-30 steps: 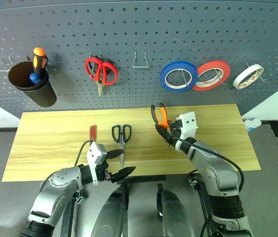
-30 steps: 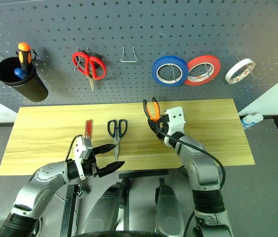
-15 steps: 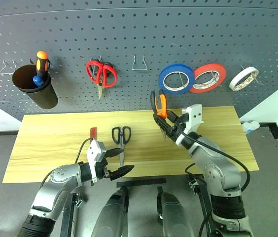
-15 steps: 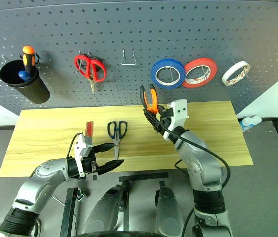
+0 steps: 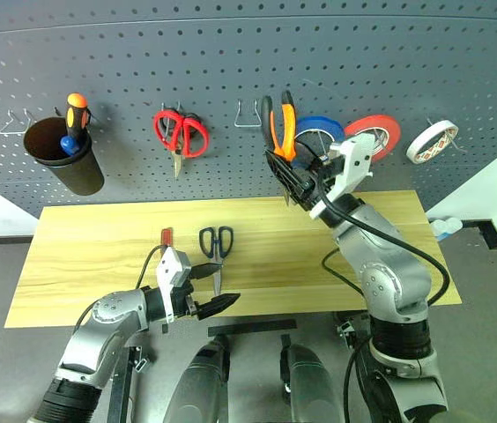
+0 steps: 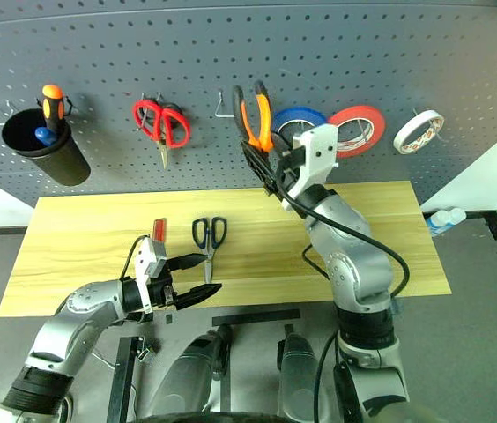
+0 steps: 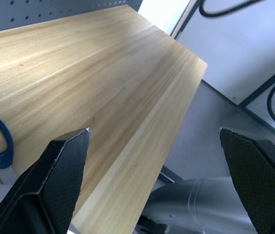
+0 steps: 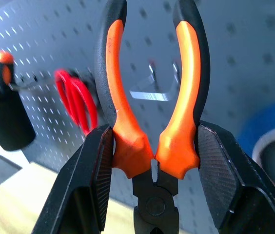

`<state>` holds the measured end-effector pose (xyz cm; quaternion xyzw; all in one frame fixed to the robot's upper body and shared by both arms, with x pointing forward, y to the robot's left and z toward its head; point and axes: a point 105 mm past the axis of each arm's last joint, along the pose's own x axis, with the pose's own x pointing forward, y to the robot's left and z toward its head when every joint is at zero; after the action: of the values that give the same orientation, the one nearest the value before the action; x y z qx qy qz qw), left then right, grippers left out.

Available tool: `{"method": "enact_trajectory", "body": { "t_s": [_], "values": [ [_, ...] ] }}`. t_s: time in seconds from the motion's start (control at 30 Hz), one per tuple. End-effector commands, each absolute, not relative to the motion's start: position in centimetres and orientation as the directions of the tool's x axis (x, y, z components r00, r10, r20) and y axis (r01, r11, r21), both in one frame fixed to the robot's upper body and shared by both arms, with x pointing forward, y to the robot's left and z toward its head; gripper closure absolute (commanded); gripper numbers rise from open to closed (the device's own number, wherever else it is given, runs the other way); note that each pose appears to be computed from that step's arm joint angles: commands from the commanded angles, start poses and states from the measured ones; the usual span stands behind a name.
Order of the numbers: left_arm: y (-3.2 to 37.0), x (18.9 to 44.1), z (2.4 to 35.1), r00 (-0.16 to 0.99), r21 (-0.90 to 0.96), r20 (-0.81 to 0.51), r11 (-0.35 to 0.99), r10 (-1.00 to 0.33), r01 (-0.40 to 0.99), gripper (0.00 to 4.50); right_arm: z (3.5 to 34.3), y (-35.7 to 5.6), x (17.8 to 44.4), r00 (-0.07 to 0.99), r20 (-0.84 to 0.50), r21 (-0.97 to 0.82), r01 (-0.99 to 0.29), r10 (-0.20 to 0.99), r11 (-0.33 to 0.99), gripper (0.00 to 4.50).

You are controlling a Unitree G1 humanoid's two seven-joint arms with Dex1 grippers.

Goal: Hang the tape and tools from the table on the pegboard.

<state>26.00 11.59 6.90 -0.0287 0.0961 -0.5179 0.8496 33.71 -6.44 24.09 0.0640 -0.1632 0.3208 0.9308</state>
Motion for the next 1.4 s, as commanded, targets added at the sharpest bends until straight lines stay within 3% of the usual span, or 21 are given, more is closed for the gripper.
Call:
{"method": "enact_trajectory", "body": {
  "t_s": [0.03, 0.6, 0.9, 1.4],
  "values": [
    [11.3, 25.9, 7.2, 0.443, -0.134, -0.114, 0.455, -0.889, 0.88, 0.08, 26.0, -5.4, 33.8, 0.706, 0.418, -0.015, -0.623, 0.571, 0.782, 2.36],
    [11.0, 25.5, 6.8, 0.457, -0.148, -0.105, 0.468, -0.883, 0.871, 0.08, 29.1, -2.6, 38.5, 0.702, 0.487, -0.071, -0.561, 0.519, 0.825, 2.36],
    [10.9, 25.5, 6.6, 0.456, -0.15, -0.1, 0.466, -0.885, 0.872, 0.08, 30.2, -1.7, 39.2, 0.69, 0.495, -0.107, -0.555, 0.529, 0.825, 2.36],
    [10.5, 25.4, 6.5, 0.449, -0.154, -0.097, 0.459, -0.888, 0.875, 0.08, 35.4, -0.9, 38.7, 0.63, 0.628, -0.1, -0.517, 0.457, 0.85, 2.36]
  ]
}}
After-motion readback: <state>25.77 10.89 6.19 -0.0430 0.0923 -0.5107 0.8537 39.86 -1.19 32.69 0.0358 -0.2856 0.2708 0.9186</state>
